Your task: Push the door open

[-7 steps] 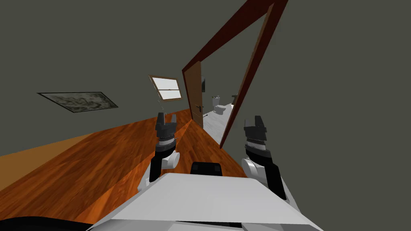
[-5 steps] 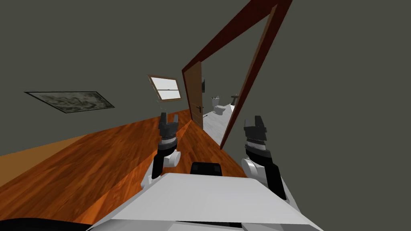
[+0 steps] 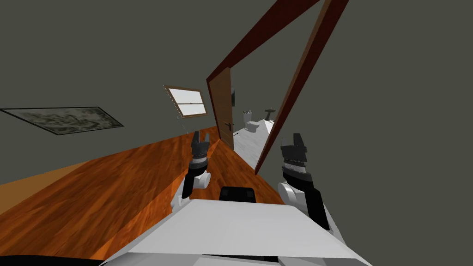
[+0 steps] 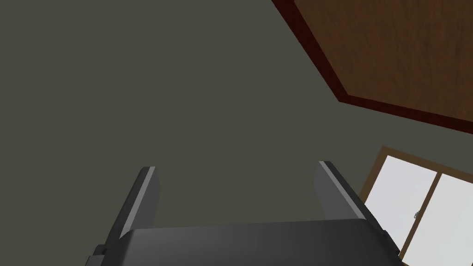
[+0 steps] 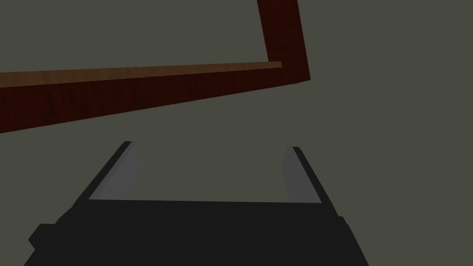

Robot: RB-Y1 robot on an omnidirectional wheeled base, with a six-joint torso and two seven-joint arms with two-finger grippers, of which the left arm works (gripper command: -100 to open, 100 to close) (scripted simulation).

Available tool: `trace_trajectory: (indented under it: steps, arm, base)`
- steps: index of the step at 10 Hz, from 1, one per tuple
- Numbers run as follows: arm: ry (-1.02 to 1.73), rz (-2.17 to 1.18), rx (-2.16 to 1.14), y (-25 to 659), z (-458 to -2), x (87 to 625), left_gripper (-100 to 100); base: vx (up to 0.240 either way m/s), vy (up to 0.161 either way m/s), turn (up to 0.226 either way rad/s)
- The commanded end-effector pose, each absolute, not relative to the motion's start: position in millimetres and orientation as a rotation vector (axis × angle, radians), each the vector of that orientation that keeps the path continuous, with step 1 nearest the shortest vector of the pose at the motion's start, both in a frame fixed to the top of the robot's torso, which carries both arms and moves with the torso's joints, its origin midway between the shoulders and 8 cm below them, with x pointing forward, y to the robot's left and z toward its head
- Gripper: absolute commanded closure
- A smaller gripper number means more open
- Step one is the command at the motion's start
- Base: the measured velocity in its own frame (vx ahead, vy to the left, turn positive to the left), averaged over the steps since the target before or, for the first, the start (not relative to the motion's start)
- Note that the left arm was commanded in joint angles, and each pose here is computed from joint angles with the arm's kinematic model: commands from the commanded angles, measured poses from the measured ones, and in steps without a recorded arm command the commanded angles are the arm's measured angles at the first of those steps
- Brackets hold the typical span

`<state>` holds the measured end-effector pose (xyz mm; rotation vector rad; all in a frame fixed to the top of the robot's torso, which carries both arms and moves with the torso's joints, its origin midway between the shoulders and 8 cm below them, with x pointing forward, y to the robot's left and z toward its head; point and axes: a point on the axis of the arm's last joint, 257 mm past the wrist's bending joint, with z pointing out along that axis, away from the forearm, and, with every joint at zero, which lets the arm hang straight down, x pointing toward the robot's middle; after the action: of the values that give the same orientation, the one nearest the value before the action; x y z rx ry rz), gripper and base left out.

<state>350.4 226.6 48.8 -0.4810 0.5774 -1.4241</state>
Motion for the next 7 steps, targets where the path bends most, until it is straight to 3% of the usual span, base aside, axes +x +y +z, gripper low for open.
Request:
trace_trajectory:
  steps: [1, 7]
  arm:
    - [0.595, -1.434, -0.494, 223.1, 40.8, 358.1, -100]
    - [0.677, -1.478, -0.552, 207.8, 3.7, 397.1, -100]
  base:
    - [0.137, 0.08, -0.039]
    - [0.113, 0.107, -0.065]
